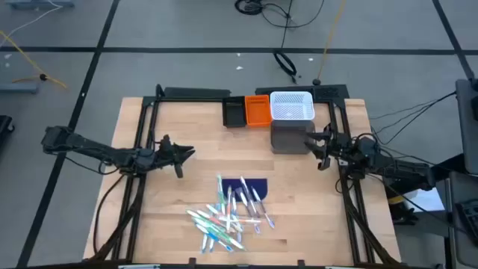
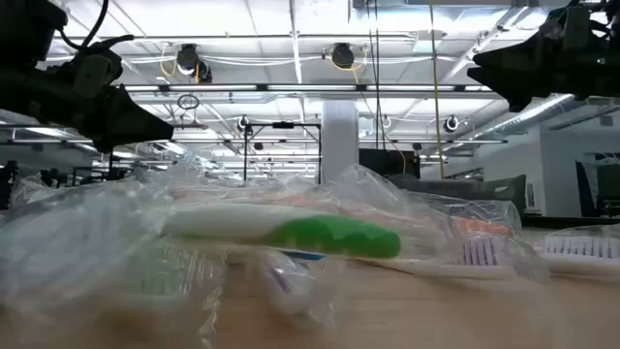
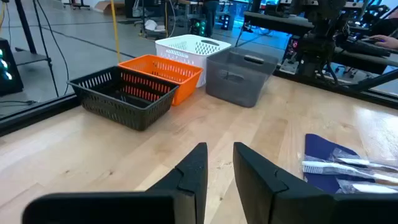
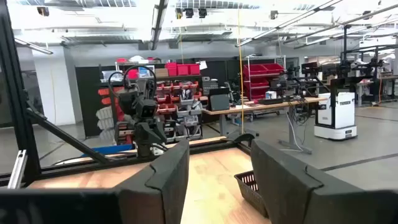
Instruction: Pick & Place Toothbrushes
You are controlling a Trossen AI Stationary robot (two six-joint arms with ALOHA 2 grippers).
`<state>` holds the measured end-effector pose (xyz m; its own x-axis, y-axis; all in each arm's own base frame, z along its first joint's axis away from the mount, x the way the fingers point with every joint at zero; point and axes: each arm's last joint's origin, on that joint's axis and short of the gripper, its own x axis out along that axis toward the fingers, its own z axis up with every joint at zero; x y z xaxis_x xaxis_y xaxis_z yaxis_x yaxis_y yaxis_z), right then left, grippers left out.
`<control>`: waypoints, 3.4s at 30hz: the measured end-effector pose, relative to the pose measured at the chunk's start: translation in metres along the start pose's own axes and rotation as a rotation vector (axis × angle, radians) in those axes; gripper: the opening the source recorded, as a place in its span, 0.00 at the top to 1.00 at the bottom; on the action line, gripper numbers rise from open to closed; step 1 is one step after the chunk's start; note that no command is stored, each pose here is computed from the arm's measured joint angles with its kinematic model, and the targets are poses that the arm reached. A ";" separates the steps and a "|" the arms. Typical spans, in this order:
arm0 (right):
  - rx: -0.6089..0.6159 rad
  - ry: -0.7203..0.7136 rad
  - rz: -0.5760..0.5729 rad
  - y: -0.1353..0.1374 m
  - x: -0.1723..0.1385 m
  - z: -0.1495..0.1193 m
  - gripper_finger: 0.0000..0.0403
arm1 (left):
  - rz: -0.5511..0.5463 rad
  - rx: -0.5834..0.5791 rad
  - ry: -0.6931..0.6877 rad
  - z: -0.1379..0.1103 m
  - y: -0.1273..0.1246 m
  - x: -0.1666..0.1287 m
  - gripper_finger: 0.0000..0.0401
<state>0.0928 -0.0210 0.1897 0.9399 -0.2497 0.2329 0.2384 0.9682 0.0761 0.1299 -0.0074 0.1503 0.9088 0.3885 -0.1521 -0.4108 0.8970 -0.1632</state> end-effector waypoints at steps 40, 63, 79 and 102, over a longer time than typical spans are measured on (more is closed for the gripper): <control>0.000 0.000 0.000 0.000 0.000 0.000 0.59 | 0.000 0.000 0.000 0.000 0.000 0.000 0.81; 0.000 0.000 0.000 0.000 0.000 0.000 0.59 | 0.000 0.000 0.000 0.000 0.000 0.000 0.81; 0.139 -0.193 0.023 0.001 -0.002 0.019 0.59 | 0.001 -0.004 -0.006 0.001 0.000 0.000 0.81; 0.433 0.171 0.149 0.007 0.024 0.001 0.59 | -0.034 -0.141 -0.157 0.017 -0.003 -0.001 0.81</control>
<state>0.1172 -0.0206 0.1964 0.9914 -0.0673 0.1118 0.0086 0.8885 0.4588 0.1312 -0.0073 0.1679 0.9180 0.3966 0.0081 -0.3758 0.8761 -0.3021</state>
